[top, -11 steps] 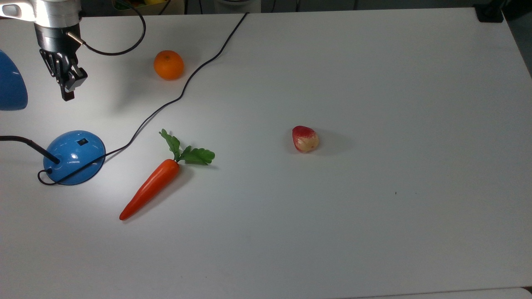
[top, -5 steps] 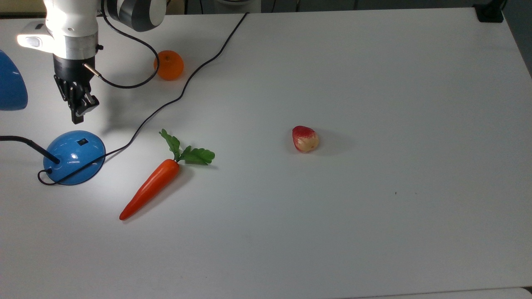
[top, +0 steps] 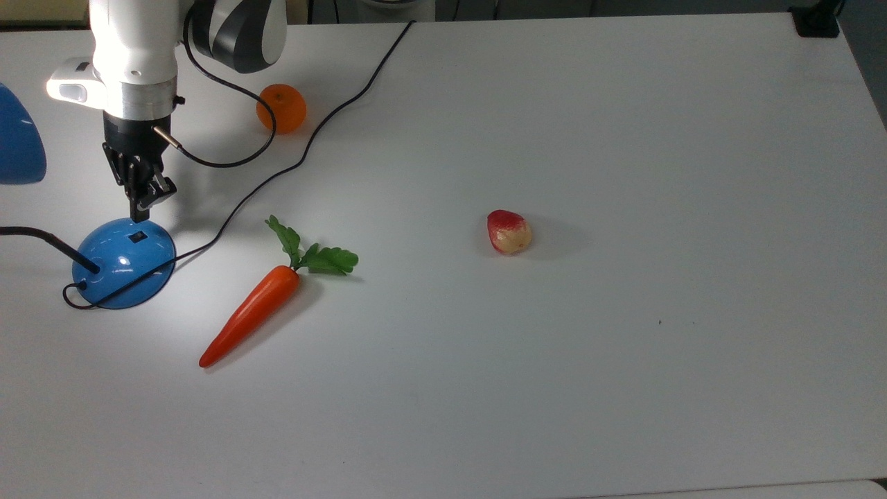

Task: Turn off lamp
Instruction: 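Lower the closed gripper and press the switch on the lamp base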

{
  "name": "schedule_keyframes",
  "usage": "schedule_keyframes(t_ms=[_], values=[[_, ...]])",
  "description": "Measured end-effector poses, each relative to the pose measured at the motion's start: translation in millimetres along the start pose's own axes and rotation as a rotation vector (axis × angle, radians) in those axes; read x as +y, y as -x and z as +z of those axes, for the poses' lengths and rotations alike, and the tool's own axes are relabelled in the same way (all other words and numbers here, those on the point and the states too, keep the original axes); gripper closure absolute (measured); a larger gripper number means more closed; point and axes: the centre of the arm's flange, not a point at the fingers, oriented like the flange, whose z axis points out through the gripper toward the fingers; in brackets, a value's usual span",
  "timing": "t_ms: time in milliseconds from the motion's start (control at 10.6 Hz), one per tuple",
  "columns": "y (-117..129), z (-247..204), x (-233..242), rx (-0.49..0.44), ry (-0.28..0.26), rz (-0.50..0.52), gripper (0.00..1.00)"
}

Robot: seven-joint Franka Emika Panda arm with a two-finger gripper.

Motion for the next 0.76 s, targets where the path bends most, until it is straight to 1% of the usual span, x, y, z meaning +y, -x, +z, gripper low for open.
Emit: schedule_keyframes(t_ms=[284,757], values=[[1.3,7.2,-0.5,-0.006,0.004,-0.002,0.99],[-3.0,23.7,-0.9,-0.006,0.016,-0.01,0.99]])
